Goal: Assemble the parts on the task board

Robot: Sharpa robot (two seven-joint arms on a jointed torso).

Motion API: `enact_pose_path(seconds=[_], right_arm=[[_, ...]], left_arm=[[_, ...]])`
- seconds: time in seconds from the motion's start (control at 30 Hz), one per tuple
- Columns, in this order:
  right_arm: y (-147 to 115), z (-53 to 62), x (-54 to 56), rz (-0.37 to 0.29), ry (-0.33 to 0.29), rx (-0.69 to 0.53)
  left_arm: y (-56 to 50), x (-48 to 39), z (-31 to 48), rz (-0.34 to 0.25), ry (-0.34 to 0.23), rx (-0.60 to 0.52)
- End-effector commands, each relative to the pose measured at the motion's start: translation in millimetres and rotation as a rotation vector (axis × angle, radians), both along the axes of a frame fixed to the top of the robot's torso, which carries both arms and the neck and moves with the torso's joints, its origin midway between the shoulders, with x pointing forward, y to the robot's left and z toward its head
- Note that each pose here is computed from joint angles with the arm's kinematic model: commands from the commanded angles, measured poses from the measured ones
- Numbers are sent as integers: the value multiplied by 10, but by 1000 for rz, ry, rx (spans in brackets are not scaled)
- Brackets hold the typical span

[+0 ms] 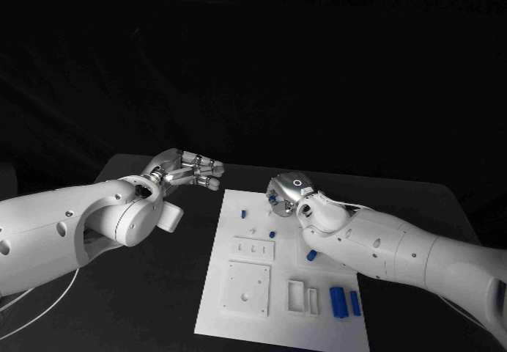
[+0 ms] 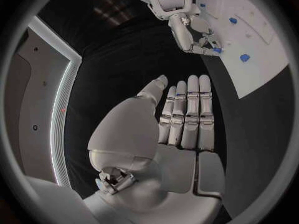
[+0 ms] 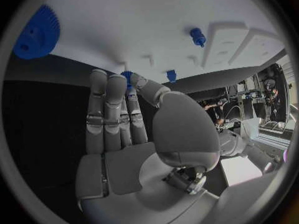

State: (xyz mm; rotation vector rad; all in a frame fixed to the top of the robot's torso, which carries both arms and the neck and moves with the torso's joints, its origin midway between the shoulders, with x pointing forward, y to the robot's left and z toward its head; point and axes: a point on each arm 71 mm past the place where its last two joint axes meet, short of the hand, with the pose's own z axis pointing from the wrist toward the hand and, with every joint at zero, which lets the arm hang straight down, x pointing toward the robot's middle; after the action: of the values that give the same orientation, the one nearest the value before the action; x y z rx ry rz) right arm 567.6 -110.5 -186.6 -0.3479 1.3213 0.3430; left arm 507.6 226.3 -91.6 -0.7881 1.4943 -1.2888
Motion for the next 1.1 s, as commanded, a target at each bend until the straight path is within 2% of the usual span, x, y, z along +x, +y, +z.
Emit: enact_pose_path(seconds=[0.03,1.1], right_arm=[[-1,-53,-12,-3,18,-24],[-20,-18,-73,-4,-24,6]], left_arm=[[-11,-2,15,-15,-6,0],[9,23,13,-10,-10,6]])
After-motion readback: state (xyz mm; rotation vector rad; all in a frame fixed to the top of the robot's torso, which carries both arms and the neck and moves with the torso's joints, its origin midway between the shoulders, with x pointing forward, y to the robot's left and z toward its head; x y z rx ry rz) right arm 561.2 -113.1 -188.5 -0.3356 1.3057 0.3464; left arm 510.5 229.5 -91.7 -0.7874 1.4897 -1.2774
